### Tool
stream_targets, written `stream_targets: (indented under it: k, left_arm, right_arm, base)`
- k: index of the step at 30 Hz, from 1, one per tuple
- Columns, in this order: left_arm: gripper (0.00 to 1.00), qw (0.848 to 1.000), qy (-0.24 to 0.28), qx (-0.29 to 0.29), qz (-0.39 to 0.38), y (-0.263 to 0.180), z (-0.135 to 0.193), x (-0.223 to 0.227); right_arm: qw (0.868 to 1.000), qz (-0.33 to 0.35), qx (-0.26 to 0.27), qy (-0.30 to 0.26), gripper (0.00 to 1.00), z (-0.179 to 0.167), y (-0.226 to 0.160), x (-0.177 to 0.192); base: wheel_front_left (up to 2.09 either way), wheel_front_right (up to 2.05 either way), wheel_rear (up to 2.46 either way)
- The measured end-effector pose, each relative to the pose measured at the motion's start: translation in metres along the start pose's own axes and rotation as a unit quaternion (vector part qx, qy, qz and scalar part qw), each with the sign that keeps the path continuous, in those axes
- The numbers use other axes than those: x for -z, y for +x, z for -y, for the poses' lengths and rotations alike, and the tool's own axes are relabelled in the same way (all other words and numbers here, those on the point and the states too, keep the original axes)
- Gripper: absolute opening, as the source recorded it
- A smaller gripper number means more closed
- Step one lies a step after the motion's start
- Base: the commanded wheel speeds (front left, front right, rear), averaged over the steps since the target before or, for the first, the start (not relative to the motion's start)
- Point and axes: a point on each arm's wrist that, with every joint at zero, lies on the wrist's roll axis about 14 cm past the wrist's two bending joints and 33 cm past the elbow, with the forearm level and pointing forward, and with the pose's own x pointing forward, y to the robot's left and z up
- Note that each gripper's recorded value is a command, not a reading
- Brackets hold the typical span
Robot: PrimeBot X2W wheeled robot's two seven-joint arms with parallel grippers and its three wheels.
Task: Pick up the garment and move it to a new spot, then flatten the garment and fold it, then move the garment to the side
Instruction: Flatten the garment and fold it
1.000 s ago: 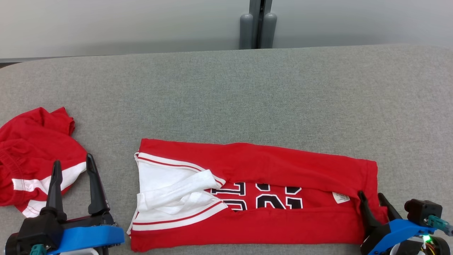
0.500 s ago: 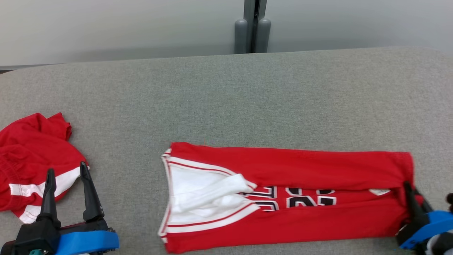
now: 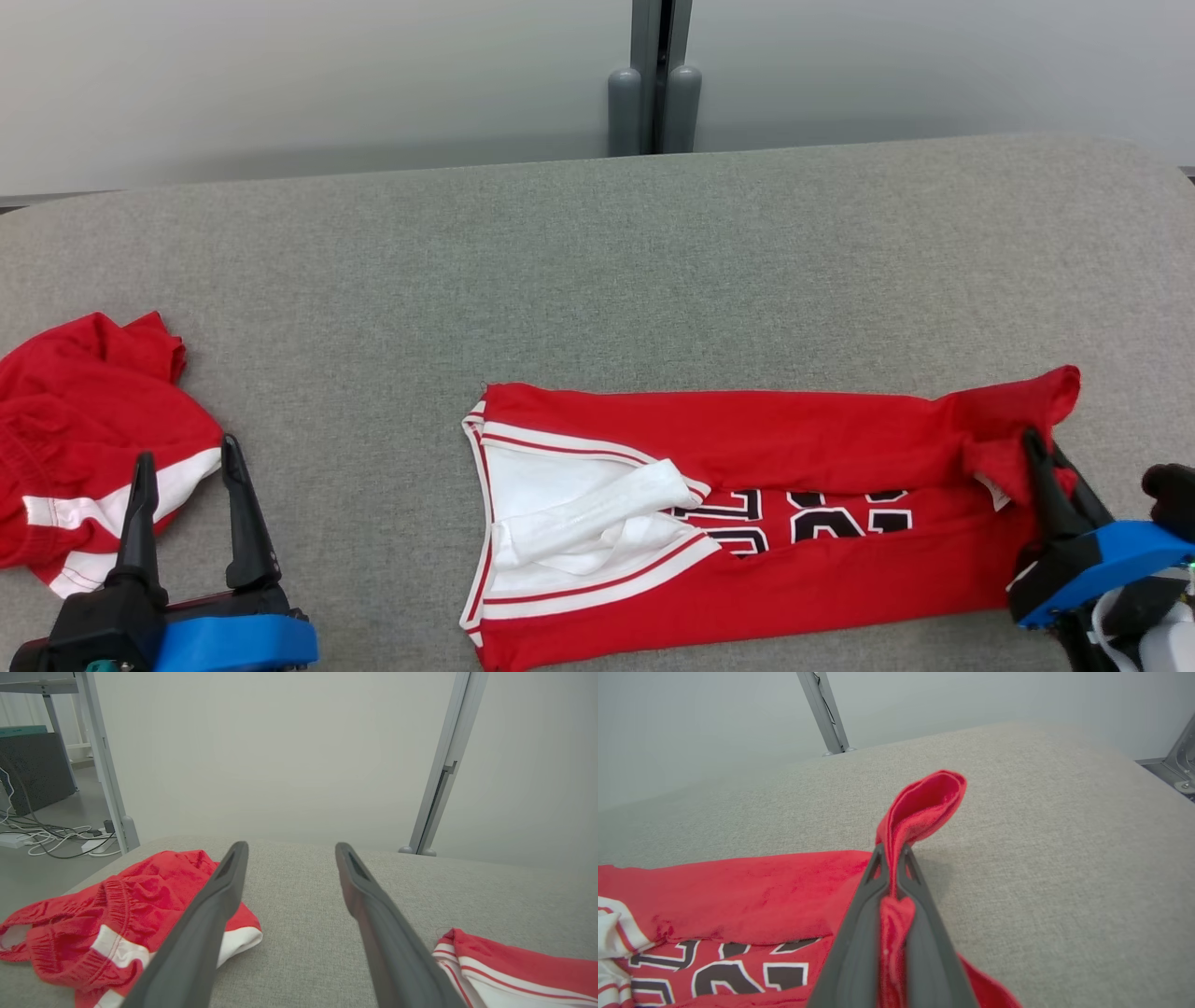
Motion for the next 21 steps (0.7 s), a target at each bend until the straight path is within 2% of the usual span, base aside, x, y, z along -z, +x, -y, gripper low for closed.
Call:
stream_targets:
  k: [10, 21]
  left_arm:
    - [1.0, 1.0, -0.001, -0.002, -0.002, -0.004, -0.001, 0.0]
    - [1.0, 1.0, -0.007, -0.014, -0.013, -0.012, -0.007, 0.006]
  right_arm:
    - [0.992, 0.012, -0.121, 0.017, 0.0, -0.099, -0.002, -0.008]
    - [0.968, 0.004, -0.251, 0.022, 0.0, -0.203, -0.001, -0.005]
  base:
    - [0.0, 0.0, 0.0]
    - [0.0, 0.0, 0.0]
